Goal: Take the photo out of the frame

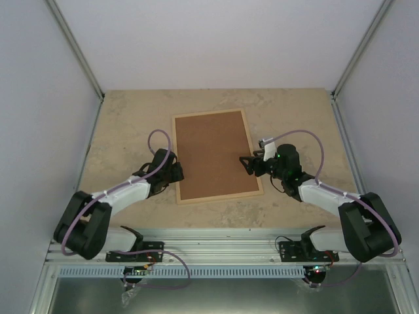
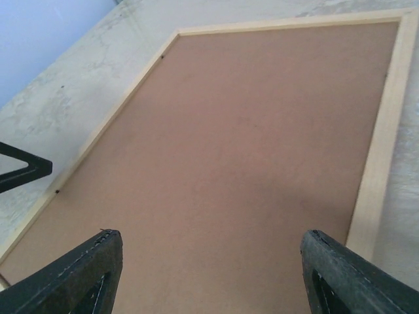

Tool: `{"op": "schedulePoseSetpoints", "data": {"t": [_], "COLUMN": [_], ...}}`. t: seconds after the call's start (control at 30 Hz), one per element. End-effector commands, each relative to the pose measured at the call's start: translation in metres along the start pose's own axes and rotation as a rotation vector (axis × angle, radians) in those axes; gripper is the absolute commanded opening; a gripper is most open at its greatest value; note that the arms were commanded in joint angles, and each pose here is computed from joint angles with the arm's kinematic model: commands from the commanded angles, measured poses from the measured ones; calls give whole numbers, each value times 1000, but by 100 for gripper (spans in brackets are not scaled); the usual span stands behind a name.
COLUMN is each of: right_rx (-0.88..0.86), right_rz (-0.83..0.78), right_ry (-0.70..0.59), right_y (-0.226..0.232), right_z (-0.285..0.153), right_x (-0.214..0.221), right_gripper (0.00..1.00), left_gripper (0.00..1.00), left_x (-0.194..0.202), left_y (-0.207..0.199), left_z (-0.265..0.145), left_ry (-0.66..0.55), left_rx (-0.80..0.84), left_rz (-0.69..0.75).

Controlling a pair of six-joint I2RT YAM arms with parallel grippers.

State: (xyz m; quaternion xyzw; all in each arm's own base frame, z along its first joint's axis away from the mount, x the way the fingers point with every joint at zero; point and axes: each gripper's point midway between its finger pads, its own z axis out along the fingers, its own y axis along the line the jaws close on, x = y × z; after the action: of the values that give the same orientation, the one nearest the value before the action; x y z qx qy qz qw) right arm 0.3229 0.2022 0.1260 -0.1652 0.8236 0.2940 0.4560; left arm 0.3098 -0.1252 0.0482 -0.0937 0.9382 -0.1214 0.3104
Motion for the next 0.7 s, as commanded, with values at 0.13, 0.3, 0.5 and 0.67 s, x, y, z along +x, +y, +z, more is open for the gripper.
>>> {"op": "schedulePoseSetpoints", "data": {"t": [0.13,0.3,0.5,0.67], "right_rx": [-55,-64,-76,-75], "right_rz": [-115,-177,-246,-296], "right_ry": [30,52,94,109], "right_y": [35,56,73,86], "right_z": [0,1,4,7], "right_x": [10,17,29,34], "right_gripper": [75,75,74,74], "left_gripper": [57,53,47,43], "left_x": [23,45,56,60], "left_y": [-4,2,9,2], "left_z": [-16,-16,-17,-17], "left_ry": [-9,24,39,54], "left_rx": [47,38,28,36], "left_rz": [-44,-32,-32,-8]}}
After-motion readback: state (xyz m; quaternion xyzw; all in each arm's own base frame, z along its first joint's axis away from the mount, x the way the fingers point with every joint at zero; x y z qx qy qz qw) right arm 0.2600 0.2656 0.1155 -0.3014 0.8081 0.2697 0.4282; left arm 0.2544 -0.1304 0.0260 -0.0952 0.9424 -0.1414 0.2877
